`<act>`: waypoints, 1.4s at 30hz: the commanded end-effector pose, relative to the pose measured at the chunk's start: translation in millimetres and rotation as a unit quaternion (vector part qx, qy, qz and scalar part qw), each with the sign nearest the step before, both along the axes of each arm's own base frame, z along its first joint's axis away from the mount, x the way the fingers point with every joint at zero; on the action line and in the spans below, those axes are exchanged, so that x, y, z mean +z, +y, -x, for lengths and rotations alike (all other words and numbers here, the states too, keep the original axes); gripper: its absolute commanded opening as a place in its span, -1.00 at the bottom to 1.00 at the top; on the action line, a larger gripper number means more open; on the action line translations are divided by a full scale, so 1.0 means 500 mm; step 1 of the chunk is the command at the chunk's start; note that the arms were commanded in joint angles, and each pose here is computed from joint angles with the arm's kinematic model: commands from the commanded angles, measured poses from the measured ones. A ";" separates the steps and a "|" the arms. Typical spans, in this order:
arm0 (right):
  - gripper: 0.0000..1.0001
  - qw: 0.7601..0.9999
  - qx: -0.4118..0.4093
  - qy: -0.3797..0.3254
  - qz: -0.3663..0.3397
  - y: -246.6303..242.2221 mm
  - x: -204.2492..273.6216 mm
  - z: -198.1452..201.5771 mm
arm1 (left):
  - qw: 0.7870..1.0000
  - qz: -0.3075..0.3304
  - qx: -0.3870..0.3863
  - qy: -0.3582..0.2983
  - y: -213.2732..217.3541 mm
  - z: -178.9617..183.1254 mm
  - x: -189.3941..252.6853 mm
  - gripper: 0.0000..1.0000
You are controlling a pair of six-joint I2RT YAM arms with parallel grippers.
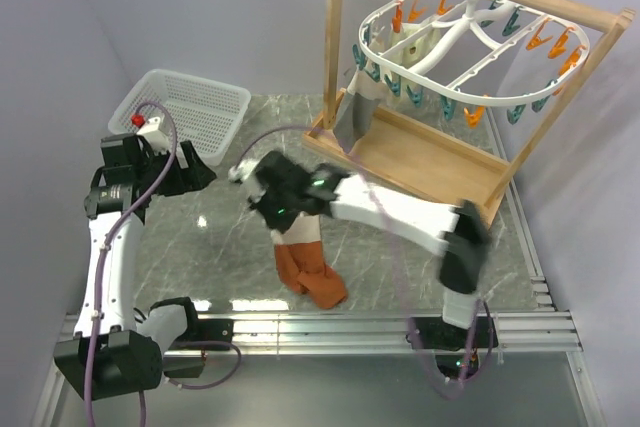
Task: Clip the underwear to the hanger
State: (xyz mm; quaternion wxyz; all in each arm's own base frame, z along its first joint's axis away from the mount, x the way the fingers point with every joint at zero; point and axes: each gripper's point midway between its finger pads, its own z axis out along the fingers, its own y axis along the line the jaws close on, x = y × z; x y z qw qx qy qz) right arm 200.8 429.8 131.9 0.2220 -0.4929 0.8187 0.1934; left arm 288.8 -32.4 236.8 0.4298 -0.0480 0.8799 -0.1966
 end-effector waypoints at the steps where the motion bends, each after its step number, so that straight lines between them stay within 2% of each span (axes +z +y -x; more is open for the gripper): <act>1: -1.00 0.995 0.008 -0.053 -0.088 -0.090 0.188 -0.015 | 0.997 0.024 -0.052 -0.045 -0.034 -0.026 0.012 0.65; 2: -1.00 0.997 0.007 -0.042 -0.069 -0.124 0.155 -0.009 | 0.997 0.025 -0.057 -0.037 -0.040 -0.029 -0.006 0.63; 3: -1.00 0.995 0.002 -0.041 -0.086 -0.160 0.177 -0.016 | 0.996 0.022 -0.078 -0.046 -0.064 -0.034 -0.006 0.61; 5: -1.00 0.997 0.004 -0.027 -0.069 -0.217 0.139 -0.006 | 0.994 0.010 -0.102 -0.036 -0.092 -0.035 -0.038 0.53; 7: -1.00 0.997 0.002 -0.050 -0.064 -0.280 0.147 -0.008 | 0.988 0.002 -0.147 -0.044 -0.159 -0.029 -0.050 0.47; 11: -1.00 0.998 0.014 -0.063 0.011 -0.406 0.071 0.034 | 0.977 -0.003 -0.214 -0.012 -0.259 -0.009 -0.123 0.23; 12: -1.00 0.996 0.017 -0.079 0.029 -0.432 0.064 0.035 | 0.974 -0.012 -0.226 -0.007 -0.280 -0.005 -0.136 0.19; 15: -1.00 0.995 0.022 -0.071 0.072 -0.482 0.009 0.055 | 0.968 -0.048 -0.246 0.018 -0.317 -0.019 -0.189 0.02; 17: -1.00 0.994 0.016 -0.067 0.090 -0.499 -0.017 0.059 | 0.964 -0.056 -0.257 0.038 -0.345 -0.039 -0.221 -0.07; 23: -1.00 0.991 0.005 -0.070 0.118 -0.525 -0.049 0.054 | 0.951 -0.056 -0.299 0.057 -0.451 -0.082 -0.277 -0.17; 27: -1.00 0.990 0.002 -0.064 0.124 -0.528 -0.051 0.053 | 0.937 -0.037 -0.342 0.062 -0.530 -0.090 -0.296 -0.19; 31: -1.00 0.990 -0.001 -0.065 0.123 -0.530 -0.047 0.053 | 0.924 -0.023 -0.375 0.071 -0.593 -0.086 -0.322 -0.13; 39: -1.00 0.990 -0.013 -0.073 0.120 -0.537 -0.035 0.047 | 0.919 -0.012 -0.377 0.118 -0.631 -0.095 -0.394 -0.21; 42: -1.00 0.989 -0.015 -0.078 0.122 -0.541 -0.036 0.045 | 0.917 -0.016 -0.381 0.113 -0.633 -0.097 -0.392 -0.45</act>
